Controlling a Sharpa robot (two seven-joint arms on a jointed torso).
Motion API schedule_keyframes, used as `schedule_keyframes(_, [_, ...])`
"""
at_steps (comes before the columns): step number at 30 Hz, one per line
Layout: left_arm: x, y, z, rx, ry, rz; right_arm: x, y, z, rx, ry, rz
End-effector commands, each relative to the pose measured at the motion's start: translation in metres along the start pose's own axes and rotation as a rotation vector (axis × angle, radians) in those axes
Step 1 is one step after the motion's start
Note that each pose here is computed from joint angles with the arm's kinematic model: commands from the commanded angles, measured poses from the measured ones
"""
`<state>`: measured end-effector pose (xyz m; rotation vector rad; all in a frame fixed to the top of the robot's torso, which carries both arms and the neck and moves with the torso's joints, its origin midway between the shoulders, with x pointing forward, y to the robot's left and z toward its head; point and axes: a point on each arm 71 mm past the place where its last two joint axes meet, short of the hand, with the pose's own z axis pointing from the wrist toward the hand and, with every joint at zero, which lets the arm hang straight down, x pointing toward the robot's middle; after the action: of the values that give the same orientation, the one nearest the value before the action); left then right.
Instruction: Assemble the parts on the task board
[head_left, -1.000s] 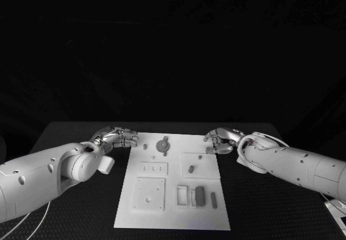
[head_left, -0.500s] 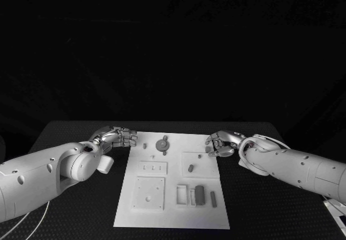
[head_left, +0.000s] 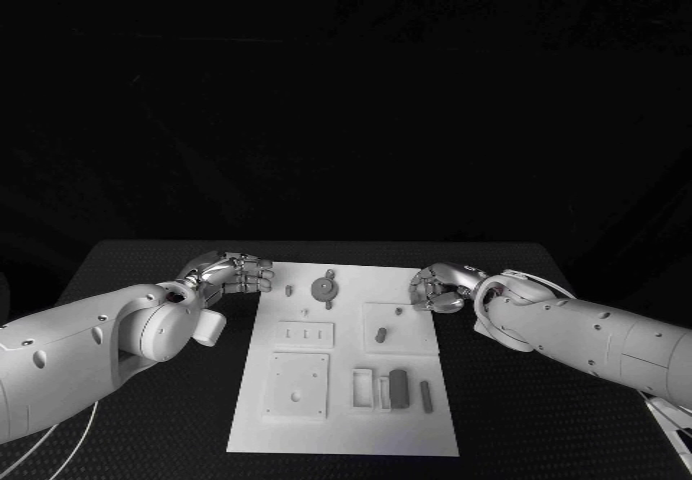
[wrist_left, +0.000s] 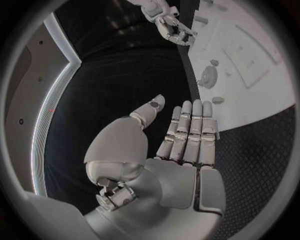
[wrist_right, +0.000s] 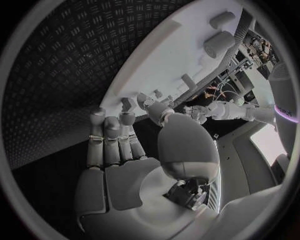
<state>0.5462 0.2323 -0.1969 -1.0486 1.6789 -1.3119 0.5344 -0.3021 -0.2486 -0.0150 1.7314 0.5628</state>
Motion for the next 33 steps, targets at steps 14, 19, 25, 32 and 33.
schedule_keyframes(14, [0.0008,-0.0012,-0.0009,0.011,0.017,-0.001,0.0018,-0.0036,0.0010,0.021,-0.003,-0.005])
schedule_keyframes(19, [0.0001,-0.0009,-0.0011,0.010,0.016,0.000,0.0010,-0.0062,0.0004,0.023,-0.005,-0.007])
schedule_keyframes(25, [0.0008,-0.0010,-0.0009,0.010,0.019,-0.001,0.0013,-0.0050,0.0003,0.016,-0.003,-0.004])
schedule_keyframes(32, [0.0010,-0.0010,-0.0005,0.010,0.019,-0.001,0.0022,-0.0032,0.0003,0.005,0.007,-0.001])
schedule_keyframes(33, [0.0010,-0.0010,-0.0005,0.010,0.020,-0.001,0.0022,-0.0033,0.0003,0.005,0.008,-0.001])
